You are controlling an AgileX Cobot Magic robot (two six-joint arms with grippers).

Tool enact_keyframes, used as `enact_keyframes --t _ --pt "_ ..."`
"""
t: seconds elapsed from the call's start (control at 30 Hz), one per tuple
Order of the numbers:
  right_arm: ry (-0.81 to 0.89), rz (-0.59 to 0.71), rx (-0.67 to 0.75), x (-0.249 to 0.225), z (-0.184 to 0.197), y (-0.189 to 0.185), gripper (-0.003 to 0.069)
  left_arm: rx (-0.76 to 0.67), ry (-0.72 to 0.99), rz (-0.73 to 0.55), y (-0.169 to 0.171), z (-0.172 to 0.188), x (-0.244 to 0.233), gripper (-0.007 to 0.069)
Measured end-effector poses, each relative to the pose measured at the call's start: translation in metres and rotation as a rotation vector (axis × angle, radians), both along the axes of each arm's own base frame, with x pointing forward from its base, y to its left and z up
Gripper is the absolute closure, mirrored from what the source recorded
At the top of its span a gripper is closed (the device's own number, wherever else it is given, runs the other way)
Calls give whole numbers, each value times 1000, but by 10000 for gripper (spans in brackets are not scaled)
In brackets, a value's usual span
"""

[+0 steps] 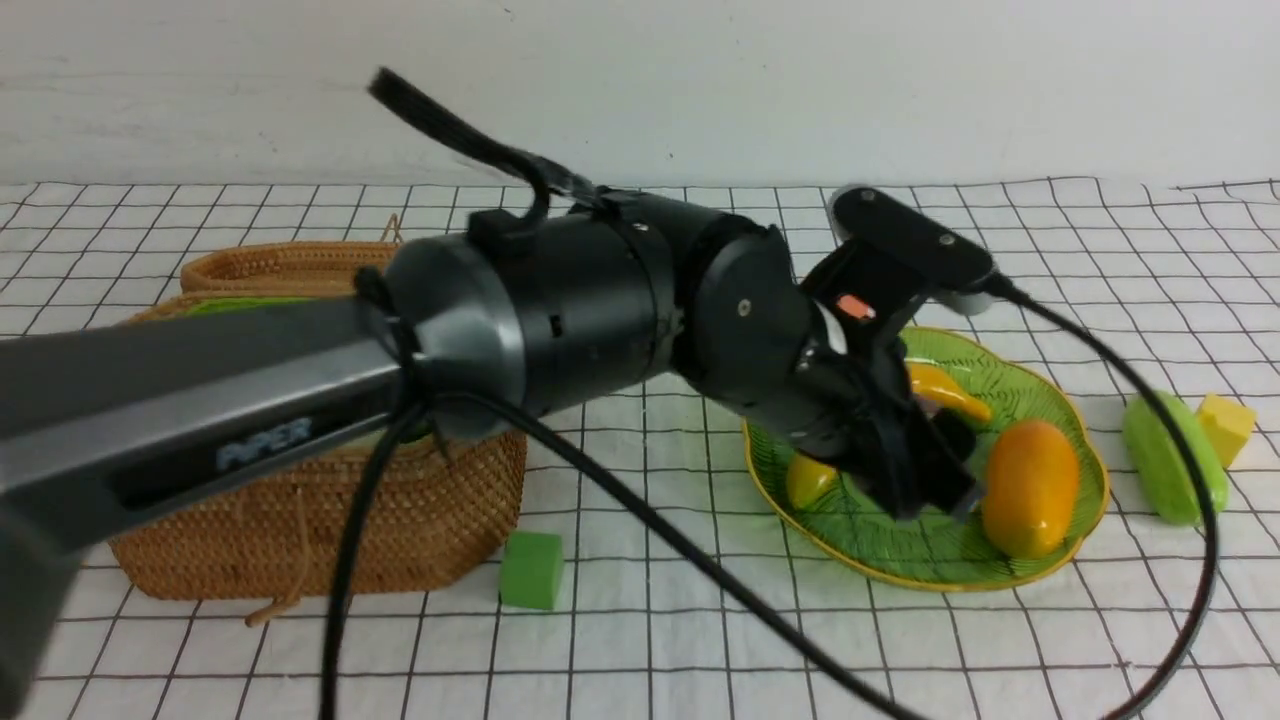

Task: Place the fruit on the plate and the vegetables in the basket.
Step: Grab a mangosteen with your left arm and put it on the plate on the right, then take a chayote with your right arm and place it on the basket on the left.

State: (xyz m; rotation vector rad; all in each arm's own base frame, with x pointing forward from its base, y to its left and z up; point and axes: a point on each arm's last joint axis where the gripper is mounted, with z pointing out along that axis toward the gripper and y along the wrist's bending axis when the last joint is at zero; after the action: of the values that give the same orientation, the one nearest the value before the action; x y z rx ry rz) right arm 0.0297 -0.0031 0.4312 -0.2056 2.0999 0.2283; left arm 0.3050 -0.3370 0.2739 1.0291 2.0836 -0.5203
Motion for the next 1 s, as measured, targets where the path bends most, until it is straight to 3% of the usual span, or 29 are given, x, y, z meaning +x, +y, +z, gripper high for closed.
enact_keyframes --t 0.23,0.33,0.43,0.57,0.63,0.77,0.8,0.83,0.87,0.9,1.0 --pt "21 -55 29 6 0 0 414 -2 15 14 -30 -41 30 62" --pt "17 -104 43 7 0 -3 384 41 27 -3 -31 -47 31 -29" --pt "28 -126 49 11 0 -2 340 64 24 -21 -26 -32 26 -43" --pt "88 -137 10 31 -3 9 283 99 11 -48 -7 17 8 -9" --pt "123 -144 -21 44 -6 15 265 81 15 -32 10 54 -7 55" --pt "193 -175 -121 75 -14 27 256 30 30 59 53 125 -44 330" --pt "213 -180 -144 83 -17 31 256 19 32 85 65 137 -53 421" --pt "221 -181 -153 86 -18 32 256 15 36 89 67 139 -55 440" --pt "253 -182 -180 97 -23 38 256 20 32 110 82 151 -67 555" --pt "270 -180 -194 104 -26 42 256 24 34 125 93 156 -76 608" --pt "325 -167 -250 128 -39 53 256 28 38 143 121 159 -101 638"
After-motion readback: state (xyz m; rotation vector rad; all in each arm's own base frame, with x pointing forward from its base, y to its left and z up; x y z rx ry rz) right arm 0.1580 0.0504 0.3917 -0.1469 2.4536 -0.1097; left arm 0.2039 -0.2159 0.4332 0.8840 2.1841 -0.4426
